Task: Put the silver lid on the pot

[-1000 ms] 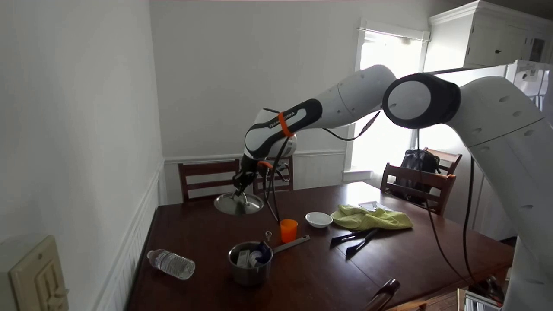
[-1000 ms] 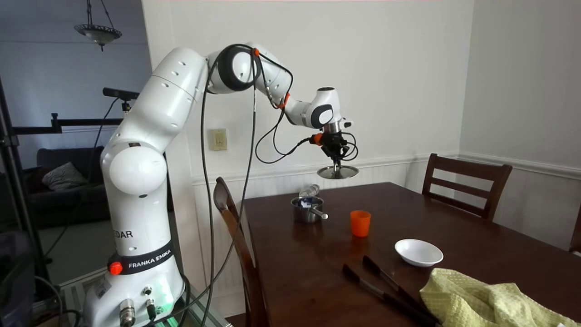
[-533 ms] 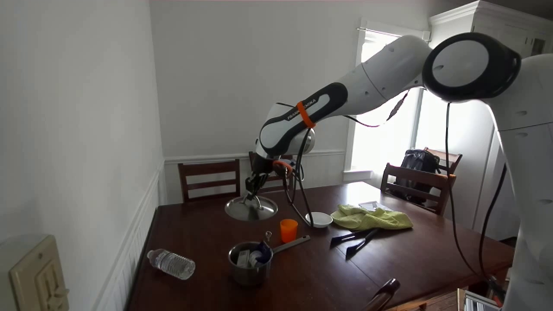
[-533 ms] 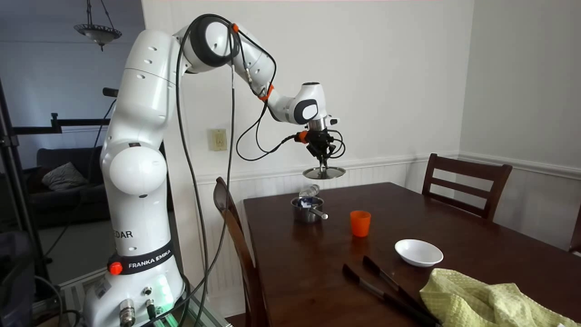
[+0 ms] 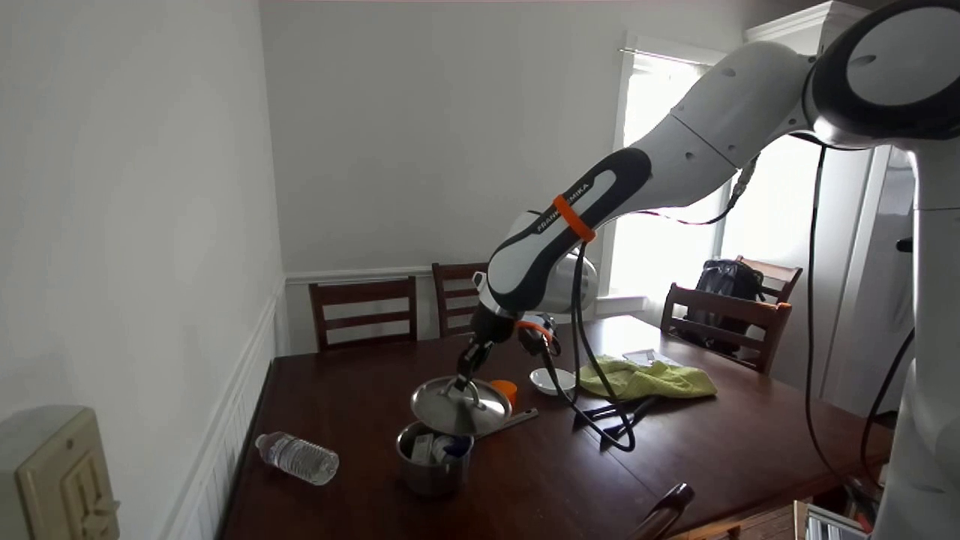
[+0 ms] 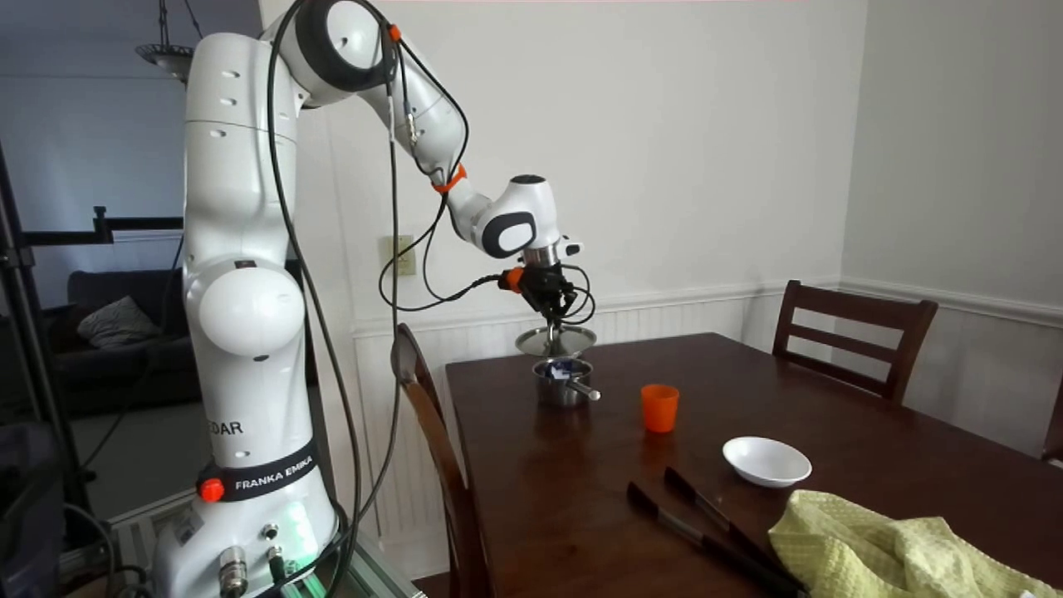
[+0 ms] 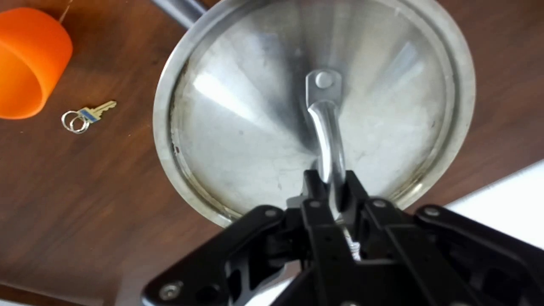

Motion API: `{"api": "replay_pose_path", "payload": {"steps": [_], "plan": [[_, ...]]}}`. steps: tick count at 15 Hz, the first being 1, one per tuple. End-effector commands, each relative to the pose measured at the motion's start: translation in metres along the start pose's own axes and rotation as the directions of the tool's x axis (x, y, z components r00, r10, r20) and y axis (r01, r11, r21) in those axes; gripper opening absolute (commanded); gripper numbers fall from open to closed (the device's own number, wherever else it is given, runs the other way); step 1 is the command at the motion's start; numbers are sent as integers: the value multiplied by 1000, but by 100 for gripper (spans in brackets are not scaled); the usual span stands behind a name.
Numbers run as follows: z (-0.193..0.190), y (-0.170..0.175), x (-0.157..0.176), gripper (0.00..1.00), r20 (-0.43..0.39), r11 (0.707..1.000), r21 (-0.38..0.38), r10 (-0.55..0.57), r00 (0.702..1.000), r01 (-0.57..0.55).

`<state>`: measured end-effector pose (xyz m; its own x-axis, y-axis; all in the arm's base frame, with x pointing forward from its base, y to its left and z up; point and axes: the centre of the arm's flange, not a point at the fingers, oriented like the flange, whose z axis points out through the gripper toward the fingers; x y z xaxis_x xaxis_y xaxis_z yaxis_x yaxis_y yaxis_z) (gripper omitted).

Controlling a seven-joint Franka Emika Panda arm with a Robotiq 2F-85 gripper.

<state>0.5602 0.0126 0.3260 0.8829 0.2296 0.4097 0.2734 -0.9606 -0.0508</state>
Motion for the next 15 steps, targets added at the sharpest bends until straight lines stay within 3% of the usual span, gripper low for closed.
{"api": "replay_pose_path", "payload": {"steps": [1,5,6,7,9,10,15], "plan": [[-11,-7,-26,4,-27,999,29,-22,999,23],[-38,5,5,4,21,999,16,-29,999,29],[-8,-6,-10,4,11,999,28,-32,999,32],[-14,-2,-7,15,8,999,25,-30,1000,29],[-11,-3,-9,15,14,999,27,-30,999,30],[-8,-5,-9,4,19,999,31,-33,999,32],[-4,8,33,4,76,998,-45,-30,997,34]]}}
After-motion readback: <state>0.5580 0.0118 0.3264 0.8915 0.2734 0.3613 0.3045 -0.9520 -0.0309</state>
